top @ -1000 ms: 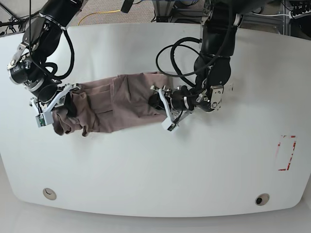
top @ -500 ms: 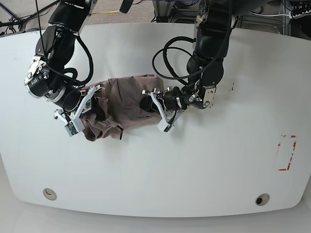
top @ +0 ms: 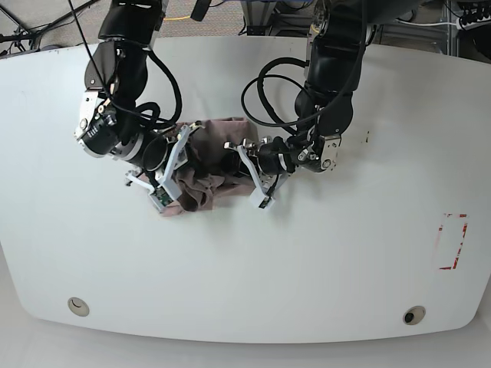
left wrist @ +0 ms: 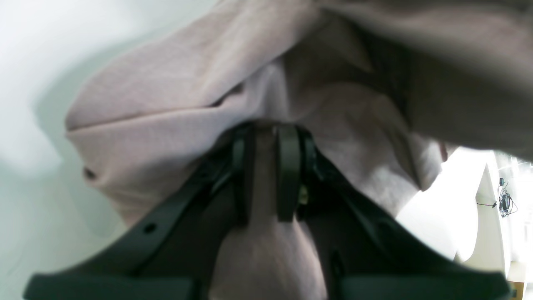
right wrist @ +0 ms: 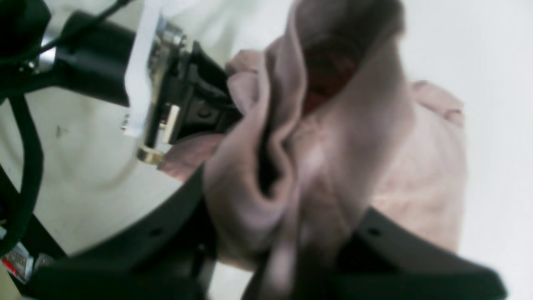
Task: Fold the T-shirt properly
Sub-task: 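Fold the strip in half by bringing both grippers together, then release the left gripper and press the bundle with the right gripper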
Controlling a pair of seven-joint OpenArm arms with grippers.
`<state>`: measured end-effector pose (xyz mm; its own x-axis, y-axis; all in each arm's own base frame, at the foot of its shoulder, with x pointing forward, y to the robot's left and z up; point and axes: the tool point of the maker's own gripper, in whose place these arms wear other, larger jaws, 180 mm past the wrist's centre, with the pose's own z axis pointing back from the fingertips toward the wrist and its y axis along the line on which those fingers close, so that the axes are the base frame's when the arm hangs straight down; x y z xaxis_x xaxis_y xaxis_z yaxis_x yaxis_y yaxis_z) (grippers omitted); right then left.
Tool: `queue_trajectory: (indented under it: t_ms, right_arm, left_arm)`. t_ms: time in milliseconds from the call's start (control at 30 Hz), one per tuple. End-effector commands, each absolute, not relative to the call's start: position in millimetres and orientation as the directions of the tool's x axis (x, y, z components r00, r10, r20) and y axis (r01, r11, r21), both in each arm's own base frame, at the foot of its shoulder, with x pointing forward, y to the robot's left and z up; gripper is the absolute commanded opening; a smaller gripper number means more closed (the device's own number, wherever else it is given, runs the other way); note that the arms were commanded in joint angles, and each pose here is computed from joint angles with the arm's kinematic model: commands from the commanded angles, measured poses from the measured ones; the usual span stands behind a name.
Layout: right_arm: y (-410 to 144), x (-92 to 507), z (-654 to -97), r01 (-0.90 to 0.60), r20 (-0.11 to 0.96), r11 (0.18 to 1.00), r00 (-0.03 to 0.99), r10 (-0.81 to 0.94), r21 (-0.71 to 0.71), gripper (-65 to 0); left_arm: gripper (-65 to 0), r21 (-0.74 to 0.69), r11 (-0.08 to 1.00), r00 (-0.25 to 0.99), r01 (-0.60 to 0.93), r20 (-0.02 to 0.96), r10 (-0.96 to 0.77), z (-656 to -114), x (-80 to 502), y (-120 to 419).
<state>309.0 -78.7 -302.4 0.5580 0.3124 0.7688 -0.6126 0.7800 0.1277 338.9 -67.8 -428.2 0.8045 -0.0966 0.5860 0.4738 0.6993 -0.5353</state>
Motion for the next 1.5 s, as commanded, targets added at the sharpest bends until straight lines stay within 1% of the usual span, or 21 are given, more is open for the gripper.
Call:
queue_trajectory:
  t_ms: [0, 33, 100, 133, 200, 300, 367, 600, 667, 700, 733, 833, 900, 1000, 1233, 1300, 1367, 1467]
  right_arm:
    - [-67.1, 315.5, -286.9, -0.646, 0.808, 0.756, 0.499, 0.313, 0.106, -49.0]
    - [-62.1, 314.7, -286.9, -0.655, 0.808, 0.748, 0.497, 0.316, 0.109, -43.4]
    - [-54.5, 314.3, -285.6, -0.653, 0.816, 0.746, 0.498, 0.292, 0.132, -34.9]
    - [-50.7, 316.5, -282.4, -0.636, 0.827, 0.755, 0.503, 0.250, 0.159, -28.4]
    - [-50.2, 321.3, -278.9, -0.601, 0.836, 0.774, 0.516, 0.187, 0.197, -18.4]
    - [-50.4, 327.7, -279.7, -0.559, 0.838, 0.790, 0.534, 0.112, 0.251, -8.2]
    - [-51.9, 328.8, -279.6, -0.555, 0.838, 0.793, 0.535, 0.108, 0.252, -4.6]
    - [-64.3, 324.6, -269.0, -0.562, 0.856, 0.805, 0.497, 0.145, 0.190, -4.3]
    - [-70.5, 323.3, -269.7, -0.559, 0.855, 0.811, 0.494, 0.158, 0.173, -4.3]
    - [-74.5, 324.0, -269.5, -0.554, 0.855, 0.815, 0.493, 0.160, 0.167, -4.3]
    - [-81.2, 324.9, -268.6, -0.547, 0.859, 0.822, 0.487, 0.160, 0.157, -4.3]
    - [-98.9, 325.1, -268.3, -0.532, 0.869, 0.837, 0.467, 0.164, 0.128, -4.3]
    - [-109.0, 323.9, -267.9, -0.531, 0.874, 0.841, 0.451, 0.180, 0.101, -4.4]
    - [-122.2, 323.7, -266.5, -0.518, 0.879, 0.852, 0.438, 0.187, 0.077, -4.4]
    - [-128.3, 318.6, -272.6, -0.506, 0.868, 0.859, 0.459, 0.191, 0.078, -4.4]
    - [-127.0, 318.6, -272.7, -0.508, 0.868, 0.858, 0.458, 0.189, 0.081, -4.4]
    - [-126.2, 317.2, -274.4, -0.507, 0.866, 0.858, 0.464, 0.187, 0.086, -4.4]
    - [-117.5, 316.0, -275.8, -0.529, 0.864, 0.844, 0.462, 0.198, 0.090, -4.4]
  left_arm:
    - [-56.2, -0.465, 0.757, 0.837, 0.459, 0.512, -0.193, -452.0, 326.2, -50.8]
    - [-56.2, -0.465, 0.757, 0.837, 0.459, 0.512, -0.193, -452.0, 326.2, -50.8]
    - [-56.2, -0.464, 0.757, 0.836, 0.460, 0.515, -0.193, -451.1, 326.8, -50.8]
    - [-56.2, -0.464, 0.757, 0.836, 0.460, 0.515, -0.193, -451.1, 326.8, -50.8]
    - [-56.2, -0.465, 0.757, 0.836, 0.460, 0.513, -0.193, -451.6, 326.5, -50.8]
    - [-56.2, -0.464, 0.757, 0.836, 0.459, 0.514, -0.191, -451.1, 327.0, -50.5]
    - [-56.1, -0.465, 0.758, 0.836, 0.458, 0.514, -0.190, -451.1, 327.1, -50.2]
    - [-56.0, -0.458, 0.757, 0.826, 0.466, 0.531, -0.187, -444.7, 335.3, -50.3]
    - [-55.0, -0.457, 0.756, 0.823, 0.468, 0.537, -0.185, -442.4, 338.2, -50.2]
    - [-53.3, -0.456, 0.756, 0.821, 0.470, 0.540, -0.185, -441.5, 339.2, -50.2]
    - [-50.1, -0.451, 0.754, 0.812, 0.477, 0.554, -0.182, -436.0, 343.9, -50.6]
    - [-39.7, -0.471, 0.737, 0.785, 0.484, 0.605, -0.129, -415.8, 354.4, -55.8]
    - [-32.4, -0.488, 0.719, 0.751, 0.494, 0.657, -0.070, -394.2, 365.0, -60.0]
    - [-26.1, -0.509, 0.699, 0.722, 0.503, 0.692, -0.015, -373.0, 373.8, -58.9]
    - [-25.8, -0.577, 0.636, 0.667, 0.512, 0.734, 0.129, -327.9, 388.6, -34.4]
    - [-26.0, -0.573, 0.630, 0.645, 0.524, 0.750, 0.146, -315.6, 391.2, -24.0]
    - [-26.0, -0.552, 0.646, 0.613, 0.527, 0.773, 0.161, -303.1, 396.2, -4.5]
    - [-26.0, -0.516, 0.704, 0.592, 0.488, 0.788, 0.168, -296.0, 404.3, 39.5]
